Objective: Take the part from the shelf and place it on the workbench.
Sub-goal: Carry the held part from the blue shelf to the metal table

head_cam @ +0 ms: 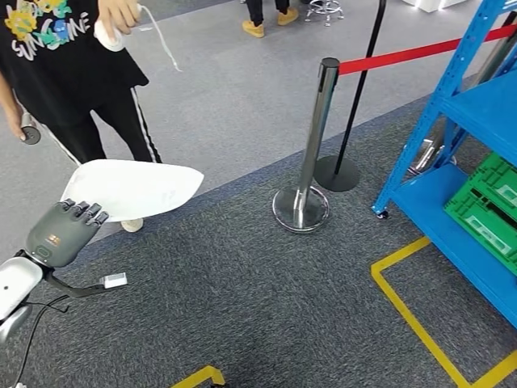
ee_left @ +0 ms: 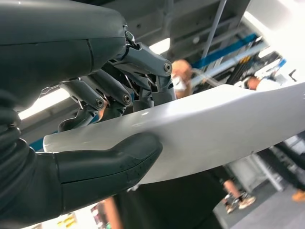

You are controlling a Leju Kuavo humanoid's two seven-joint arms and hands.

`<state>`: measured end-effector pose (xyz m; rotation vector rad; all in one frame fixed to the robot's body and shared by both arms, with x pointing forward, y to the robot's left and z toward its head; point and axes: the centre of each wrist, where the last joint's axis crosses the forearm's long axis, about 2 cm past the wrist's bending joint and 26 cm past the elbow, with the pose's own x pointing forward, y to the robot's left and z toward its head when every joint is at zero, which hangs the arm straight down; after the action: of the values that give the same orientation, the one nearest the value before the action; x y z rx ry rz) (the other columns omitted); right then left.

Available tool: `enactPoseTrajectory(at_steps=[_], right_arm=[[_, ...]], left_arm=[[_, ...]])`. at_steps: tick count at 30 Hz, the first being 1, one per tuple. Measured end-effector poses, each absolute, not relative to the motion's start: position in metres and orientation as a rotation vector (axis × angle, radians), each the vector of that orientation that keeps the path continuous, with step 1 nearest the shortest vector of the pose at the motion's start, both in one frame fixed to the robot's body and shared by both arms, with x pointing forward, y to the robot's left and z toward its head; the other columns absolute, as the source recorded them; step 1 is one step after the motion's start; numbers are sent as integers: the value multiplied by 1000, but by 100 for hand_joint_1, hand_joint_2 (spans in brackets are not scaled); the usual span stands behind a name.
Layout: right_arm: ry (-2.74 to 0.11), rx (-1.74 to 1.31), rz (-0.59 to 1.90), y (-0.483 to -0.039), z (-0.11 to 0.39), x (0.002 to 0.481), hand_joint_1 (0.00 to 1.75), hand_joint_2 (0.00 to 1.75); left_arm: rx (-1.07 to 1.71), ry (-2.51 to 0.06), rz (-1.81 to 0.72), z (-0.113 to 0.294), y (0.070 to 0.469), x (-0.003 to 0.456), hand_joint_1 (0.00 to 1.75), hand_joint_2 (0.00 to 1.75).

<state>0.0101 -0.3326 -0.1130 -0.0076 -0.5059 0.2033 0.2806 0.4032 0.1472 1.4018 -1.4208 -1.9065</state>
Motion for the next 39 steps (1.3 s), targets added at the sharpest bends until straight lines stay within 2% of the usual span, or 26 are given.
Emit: enactPoseTrajectory(at_steps=[39], right_arm=[[-509, -8, 203, -332, -113, 12, 0, 0]], left_arm=[[1416, -1402, -1907, 152, 412, 284, 175, 175]])
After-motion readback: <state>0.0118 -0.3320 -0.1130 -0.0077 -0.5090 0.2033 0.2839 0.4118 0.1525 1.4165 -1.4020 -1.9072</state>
